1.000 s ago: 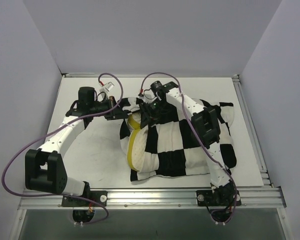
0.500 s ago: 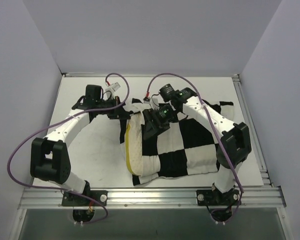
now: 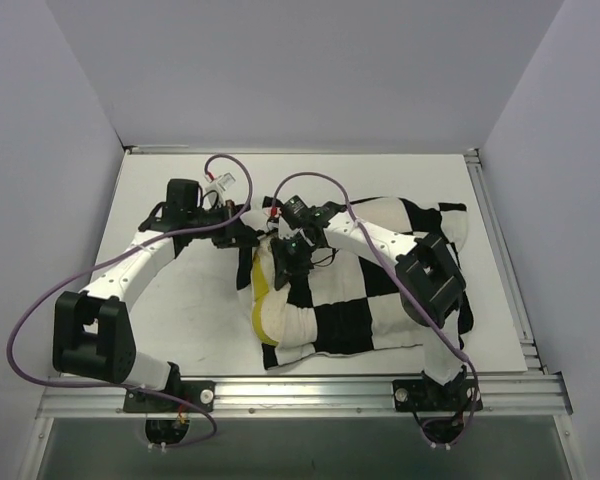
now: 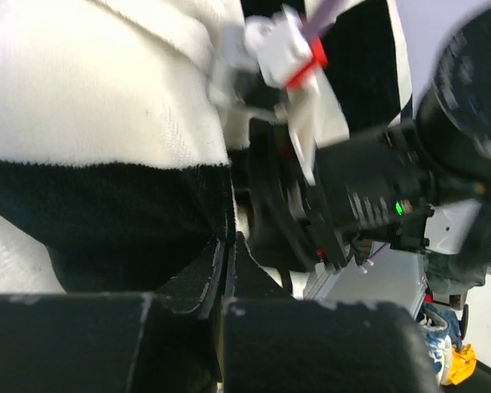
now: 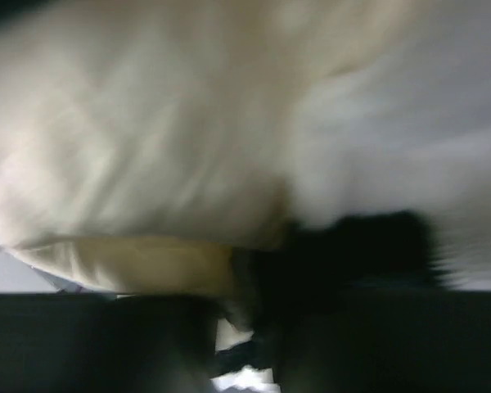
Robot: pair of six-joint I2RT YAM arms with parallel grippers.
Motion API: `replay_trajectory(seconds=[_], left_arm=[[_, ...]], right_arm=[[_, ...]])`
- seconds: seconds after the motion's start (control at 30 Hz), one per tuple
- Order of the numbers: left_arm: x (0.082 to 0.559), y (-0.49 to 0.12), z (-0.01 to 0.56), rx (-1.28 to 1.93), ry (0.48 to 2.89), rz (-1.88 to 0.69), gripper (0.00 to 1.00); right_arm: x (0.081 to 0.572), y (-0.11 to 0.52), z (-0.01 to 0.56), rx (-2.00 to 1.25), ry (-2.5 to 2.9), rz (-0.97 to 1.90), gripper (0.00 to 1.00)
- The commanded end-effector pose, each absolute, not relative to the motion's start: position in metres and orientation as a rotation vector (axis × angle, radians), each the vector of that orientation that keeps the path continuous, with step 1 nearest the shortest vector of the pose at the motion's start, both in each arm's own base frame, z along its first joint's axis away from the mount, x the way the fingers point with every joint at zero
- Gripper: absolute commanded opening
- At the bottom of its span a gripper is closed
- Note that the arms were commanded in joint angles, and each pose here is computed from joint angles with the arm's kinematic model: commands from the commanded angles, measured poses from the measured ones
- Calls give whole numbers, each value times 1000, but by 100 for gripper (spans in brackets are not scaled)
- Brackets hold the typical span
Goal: Put the pillow into the pillowcase
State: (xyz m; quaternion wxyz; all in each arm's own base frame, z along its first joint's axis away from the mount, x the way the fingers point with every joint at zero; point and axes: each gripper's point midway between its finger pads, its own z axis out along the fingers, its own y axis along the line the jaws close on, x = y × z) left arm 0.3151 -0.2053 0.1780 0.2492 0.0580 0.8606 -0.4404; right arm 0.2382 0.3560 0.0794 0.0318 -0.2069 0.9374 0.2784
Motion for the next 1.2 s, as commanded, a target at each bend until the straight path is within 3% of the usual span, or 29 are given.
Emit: replay_trajectory(seconds=[0.0, 0.2, 0.27, 0.4, 0.6, 0.67, 0.8, 0.83, 0.87, 0.9, 0.97, 1.0, 1.07, 1.17], left_arm=[[296, -206, 198, 225, 2304, -1245, 0], [268, -200, 204, 330, 2347, -1279, 0], [261, -207, 213, 360, 2339, -1355, 0], [255, -225, 236, 406, 2311, -1499, 0], [288, -230, 288, 296, 2209, -1626, 0], [309, -224, 296, 263, 2158, -1578, 0], [360, -190, 258, 231, 2192, -1241, 0], [363, -186, 255, 262, 2185, -1214, 10], [366, -182, 253, 369, 2146, -1159, 42], [366, -178, 252, 419, 2129, -1126, 55], [358, -171, 257, 573, 2068, -1072, 71], [356, -169, 271, 672, 2004, -1026, 86], [340, -165, 269, 868, 1962, -962, 96], [311, -167, 265, 1205, 1847, -839, 97]], right_arm=[[315, 330, 75, -323, 2796, 648, 0], [384, 277, 160, -126, 2458, 534, 0], [388, 278, 151, -75, 2473, 517, 0], [386, 293, 69, -79, 2586, 344, 0], [379, 301, 5, -96, 2659, 194, 0], [376, 306, 9, -109, 2671, 254, 0], [368, 318, 37, -157, 2670, 443, 0], [364, 318, 37, -173, 2674, 456, 0], [360, 324, 41, -211, 2674, 513, 0], [358, 327, 45, -225, 2672, 540, 0], [351, 331, 44, -256, 2689, 581, 0], [347, 332, 44, -270, 2695, 589, 0], [340, 332, 38, -286, 2719, 594, 0], [333, 327, 32, -291, 2743, 589, 0]])
